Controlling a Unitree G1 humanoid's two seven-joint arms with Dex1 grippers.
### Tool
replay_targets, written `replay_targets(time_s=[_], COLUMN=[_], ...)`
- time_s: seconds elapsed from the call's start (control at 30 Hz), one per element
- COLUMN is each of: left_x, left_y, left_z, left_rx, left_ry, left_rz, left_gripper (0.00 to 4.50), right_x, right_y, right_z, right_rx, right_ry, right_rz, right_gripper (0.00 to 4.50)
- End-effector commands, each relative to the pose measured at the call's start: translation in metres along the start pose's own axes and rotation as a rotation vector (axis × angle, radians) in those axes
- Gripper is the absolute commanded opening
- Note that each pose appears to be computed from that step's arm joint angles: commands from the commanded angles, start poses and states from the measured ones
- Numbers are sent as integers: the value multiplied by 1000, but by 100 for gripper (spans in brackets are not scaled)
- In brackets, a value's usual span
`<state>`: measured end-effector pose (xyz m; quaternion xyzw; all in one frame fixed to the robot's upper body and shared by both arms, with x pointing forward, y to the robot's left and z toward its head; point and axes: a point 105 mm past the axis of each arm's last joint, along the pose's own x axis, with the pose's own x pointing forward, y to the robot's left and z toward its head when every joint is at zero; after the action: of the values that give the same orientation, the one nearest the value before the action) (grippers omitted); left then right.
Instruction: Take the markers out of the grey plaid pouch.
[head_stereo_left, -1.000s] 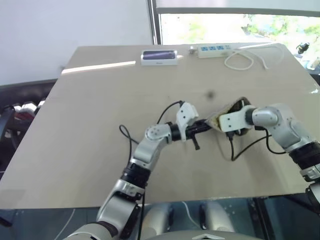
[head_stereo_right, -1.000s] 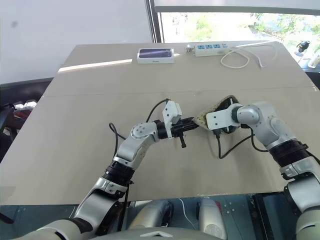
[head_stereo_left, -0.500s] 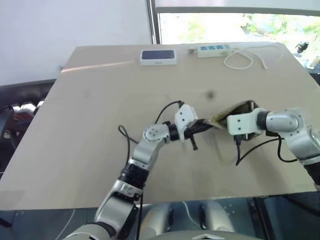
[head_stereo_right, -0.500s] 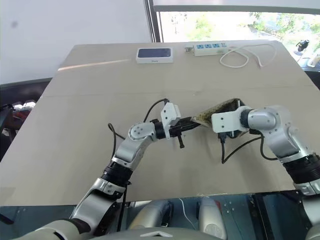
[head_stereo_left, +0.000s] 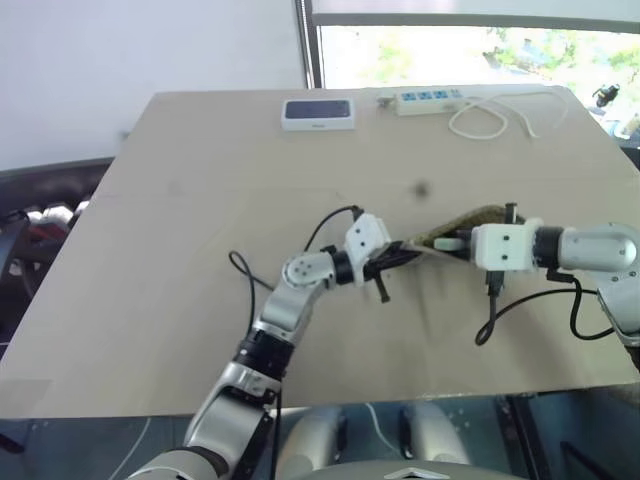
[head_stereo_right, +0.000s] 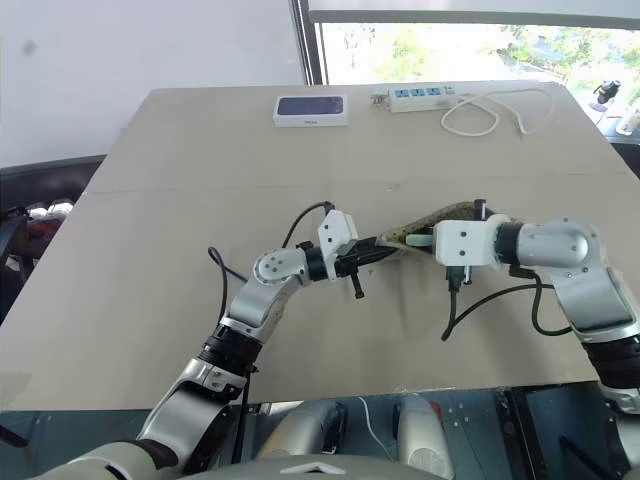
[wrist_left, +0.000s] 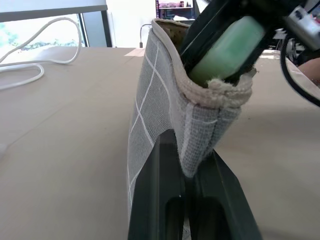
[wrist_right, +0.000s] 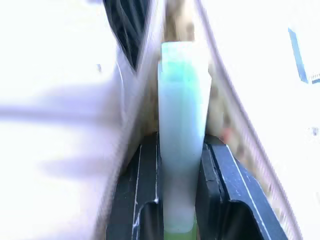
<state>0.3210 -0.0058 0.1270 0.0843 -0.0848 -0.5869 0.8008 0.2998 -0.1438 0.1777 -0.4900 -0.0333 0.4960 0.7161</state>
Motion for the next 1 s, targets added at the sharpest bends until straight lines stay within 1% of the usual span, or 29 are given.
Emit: replay_targets(time_s=[0.03, 0.17, 0.27, 0.3, 0.37, 0.43, 0.53, 0.6, 0.63, 0.67, 0.73, 0.8, 0.87, 0.9, 1.0], left_x=[-1, -4, -8, -10, -13, -17, -24, -28, -31, -32, -34, -34, -34, -34, -33], left_y=[3, 6, 8, 8, 8, 11, 18, 24, 26, 27, 29, 29, 27, 26, 23], left_z=[8, 5, 5, 6, 9, 14, 21, 25, 27, 27, 27, 27, 26, 26, 26], left_rx=[41, 63, 142, 164, 204, 230, 262, 274, 280, 283, 281, 272, 265, 262, 257], left_ry=[-25, -10, 12, 16, 19, 14, 14, 15, 17, 19, 22, 23, 23, 23, 23], left_rz=[15, 30, 31, 32, 34, 54, 85, 113, 123, 128, 138, 145, 144, 142, 136], left_gripper=[0, 0, 0, 0, 0, 0, 0, 0, 0, 0, 0, 0, 0, 0, 0], right_x=[-12, -23, -41, -48, -62, -78, -101, -112, -117, -119, -116, -107, -98, -93, -82], right_y=[-14, -28, -45, -52, -63, -75, -82, -72, -62, -55, -40, -34, -28, -24, -28], right_z=[30, 46, 56, 56, 50, 46, 19, -17, -36, -49, -76, -98, -112, -117, -124], right_rx=[-34, 77, 216, 262, 365, 399, 467, 478, 494, 504, 606, 635, 618, 609, 579], right_ry=[-153, -261, -328, -316, -247, -188, -9, 185, 285, 346, 407, 434, 463, 476, 465], right_rz=[-62, -124, -195, -218, -248, -290, -337, -333, -313, -296, -305, -339, -331, -312, -334], right_gripper=[29, 29, 29, 29, 29, 29, 29, 29, 29, 29, 29, 29, 132, 170, 331])
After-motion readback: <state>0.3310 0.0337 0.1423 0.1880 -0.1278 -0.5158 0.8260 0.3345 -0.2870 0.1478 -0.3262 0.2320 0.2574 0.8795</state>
